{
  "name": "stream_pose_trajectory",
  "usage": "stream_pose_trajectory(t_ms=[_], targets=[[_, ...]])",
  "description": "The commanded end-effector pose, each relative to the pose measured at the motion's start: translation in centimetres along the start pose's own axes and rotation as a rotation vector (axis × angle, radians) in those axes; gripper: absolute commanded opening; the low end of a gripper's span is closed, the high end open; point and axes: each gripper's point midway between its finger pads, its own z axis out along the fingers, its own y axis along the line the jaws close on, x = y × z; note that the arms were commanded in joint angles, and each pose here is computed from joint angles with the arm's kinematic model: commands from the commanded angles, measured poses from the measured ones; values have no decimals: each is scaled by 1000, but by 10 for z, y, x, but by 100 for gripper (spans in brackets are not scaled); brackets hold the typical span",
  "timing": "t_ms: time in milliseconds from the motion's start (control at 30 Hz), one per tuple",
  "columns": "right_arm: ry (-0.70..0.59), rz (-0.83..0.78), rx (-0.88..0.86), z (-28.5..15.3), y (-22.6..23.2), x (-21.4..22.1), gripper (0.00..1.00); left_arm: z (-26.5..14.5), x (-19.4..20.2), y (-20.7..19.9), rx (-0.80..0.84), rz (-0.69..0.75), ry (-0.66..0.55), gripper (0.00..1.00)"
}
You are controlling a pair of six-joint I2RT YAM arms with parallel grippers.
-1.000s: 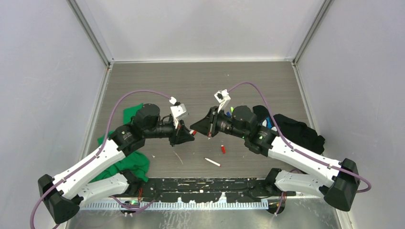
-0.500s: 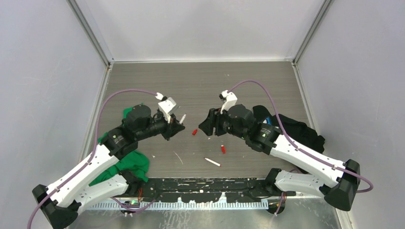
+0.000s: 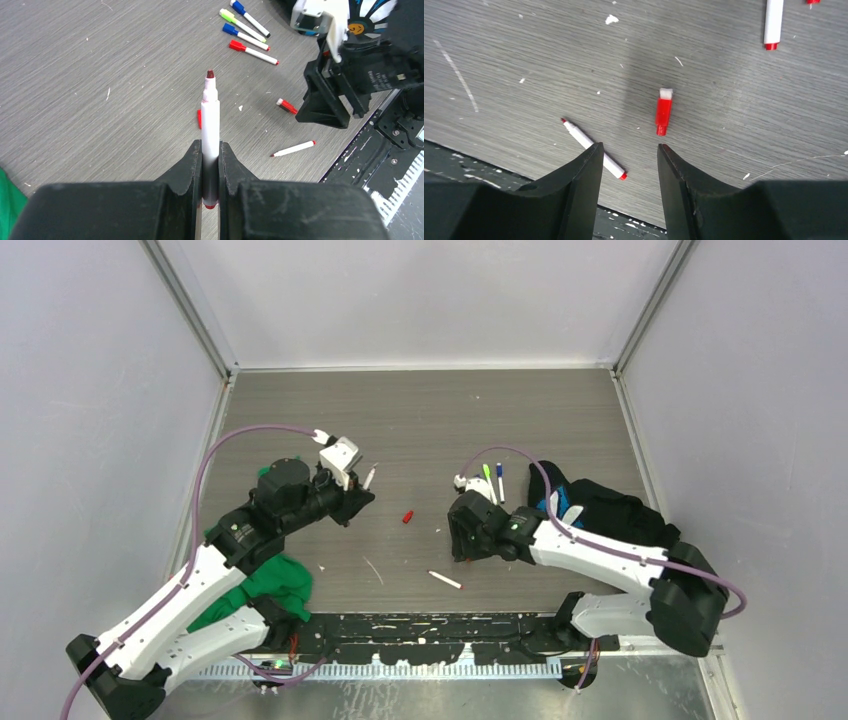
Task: Insert the pens into the pen caps
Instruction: Pick up the pen cap from the center of the board.
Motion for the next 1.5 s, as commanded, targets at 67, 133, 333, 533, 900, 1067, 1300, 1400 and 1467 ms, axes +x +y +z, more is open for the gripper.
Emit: stream_pose_trajectory(t_ms=[67, 133, 333, 533, 900, 1067, 1300, 1400, 1467], targets=[[14, -56, 120, 17, -13, -4, 48, -1, -14, -4, 23, 17, -43, 0], [31, -83, 154, 23, -17, -3, 47, -1, -14, -4, 26, 18, -43, 0], [36, -124, 220, 34, -26, -8, 44, -2, -15, -7, 39, 19, -45, 0], [50, -133, 201, 43, -23, -13, 42, -3, -15, -7, 42, 21, -45, 0], [88, -140, 217, 53, -30, -7, 36, -3, -14, -9, 47, 27, -46, 0], [94, -134, 199, 56, -30, -6, 34, -4, -15, -10, 50, 29, -47, 0], [113, -135, 199, 62, -31, -2, 31, -4, -14, -10, 48, 31, -46, 0], [116, -129, 206, 61, -33, 0, 31, -4, -15, -10, 49, 32, -47, 0], [117, -125, 209, 60, -34, 1, 31, -4, -15, -10, 50, 32, -46, 0]])
